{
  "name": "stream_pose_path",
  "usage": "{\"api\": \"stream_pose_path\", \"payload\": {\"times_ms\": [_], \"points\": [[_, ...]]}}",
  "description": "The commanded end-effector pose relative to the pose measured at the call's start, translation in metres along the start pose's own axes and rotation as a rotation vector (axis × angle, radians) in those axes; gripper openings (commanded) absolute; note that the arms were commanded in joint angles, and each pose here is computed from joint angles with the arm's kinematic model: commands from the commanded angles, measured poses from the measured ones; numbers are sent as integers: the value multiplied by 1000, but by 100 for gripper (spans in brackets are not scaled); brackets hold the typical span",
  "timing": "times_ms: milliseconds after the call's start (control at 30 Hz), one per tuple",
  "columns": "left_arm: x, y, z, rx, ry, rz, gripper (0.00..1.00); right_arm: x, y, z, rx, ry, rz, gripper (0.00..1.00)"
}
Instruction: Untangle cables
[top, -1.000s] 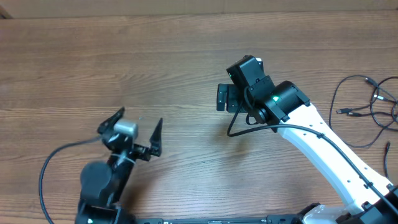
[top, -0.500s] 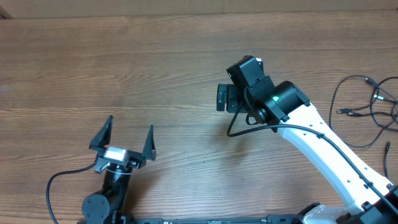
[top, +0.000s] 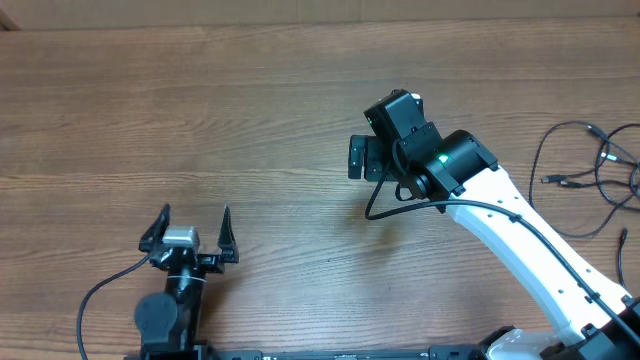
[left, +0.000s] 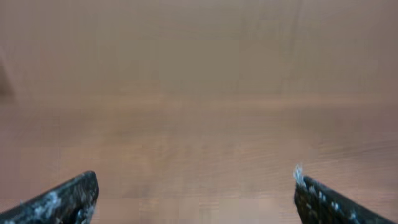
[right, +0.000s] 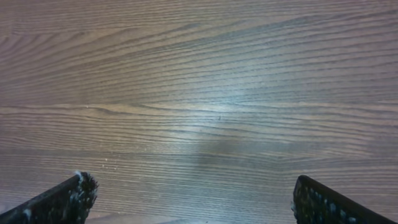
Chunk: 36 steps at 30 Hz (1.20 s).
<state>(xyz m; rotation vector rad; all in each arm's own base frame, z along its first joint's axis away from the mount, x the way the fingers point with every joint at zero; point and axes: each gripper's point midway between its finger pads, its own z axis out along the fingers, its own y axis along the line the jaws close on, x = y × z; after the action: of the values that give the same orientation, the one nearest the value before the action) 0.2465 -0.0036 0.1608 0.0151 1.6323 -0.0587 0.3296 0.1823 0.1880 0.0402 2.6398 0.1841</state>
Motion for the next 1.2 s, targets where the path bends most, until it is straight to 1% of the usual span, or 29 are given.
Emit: {"api": "stream_pose_path", "payload": {"times_ms": [0,1167], "points": [[4,13,-1,-63,10,5,100,-5,1,-3,3,-19,8,100],[4,16,-1,-81,10,6,100,-5,1,-3,3,-19,8,100]]}}
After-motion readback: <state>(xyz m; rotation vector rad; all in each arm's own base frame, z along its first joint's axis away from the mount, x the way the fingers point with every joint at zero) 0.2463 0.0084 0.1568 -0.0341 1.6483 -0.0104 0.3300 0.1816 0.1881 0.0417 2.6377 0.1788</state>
